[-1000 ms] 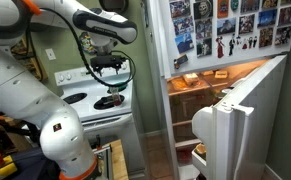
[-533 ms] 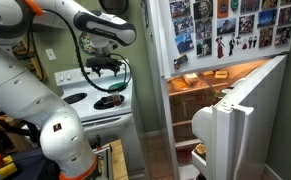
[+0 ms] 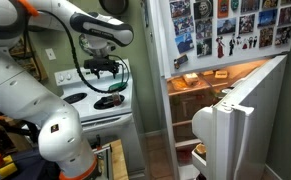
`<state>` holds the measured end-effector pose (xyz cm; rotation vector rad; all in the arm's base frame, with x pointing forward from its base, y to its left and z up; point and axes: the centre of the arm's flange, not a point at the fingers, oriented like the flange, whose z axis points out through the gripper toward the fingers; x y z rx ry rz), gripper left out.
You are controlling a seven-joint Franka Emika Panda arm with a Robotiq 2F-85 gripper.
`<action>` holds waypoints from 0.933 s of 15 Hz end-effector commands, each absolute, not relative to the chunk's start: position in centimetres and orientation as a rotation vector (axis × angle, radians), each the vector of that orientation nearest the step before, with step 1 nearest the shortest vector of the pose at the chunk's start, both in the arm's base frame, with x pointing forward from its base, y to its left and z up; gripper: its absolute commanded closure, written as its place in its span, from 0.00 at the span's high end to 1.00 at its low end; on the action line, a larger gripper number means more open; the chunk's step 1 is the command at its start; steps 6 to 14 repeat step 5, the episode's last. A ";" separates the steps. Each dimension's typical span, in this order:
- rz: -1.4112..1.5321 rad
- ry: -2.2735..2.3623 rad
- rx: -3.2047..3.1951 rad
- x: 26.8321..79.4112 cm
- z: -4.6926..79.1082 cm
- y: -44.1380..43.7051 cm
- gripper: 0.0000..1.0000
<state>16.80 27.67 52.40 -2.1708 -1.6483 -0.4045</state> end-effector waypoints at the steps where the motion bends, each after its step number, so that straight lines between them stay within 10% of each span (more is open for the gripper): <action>1: -0.457 -1.715 -2.234 16.9 59.4 24.2 1.00; 14: -0.476 -1.680 -2.206 16.9 52.7 26.9 1.00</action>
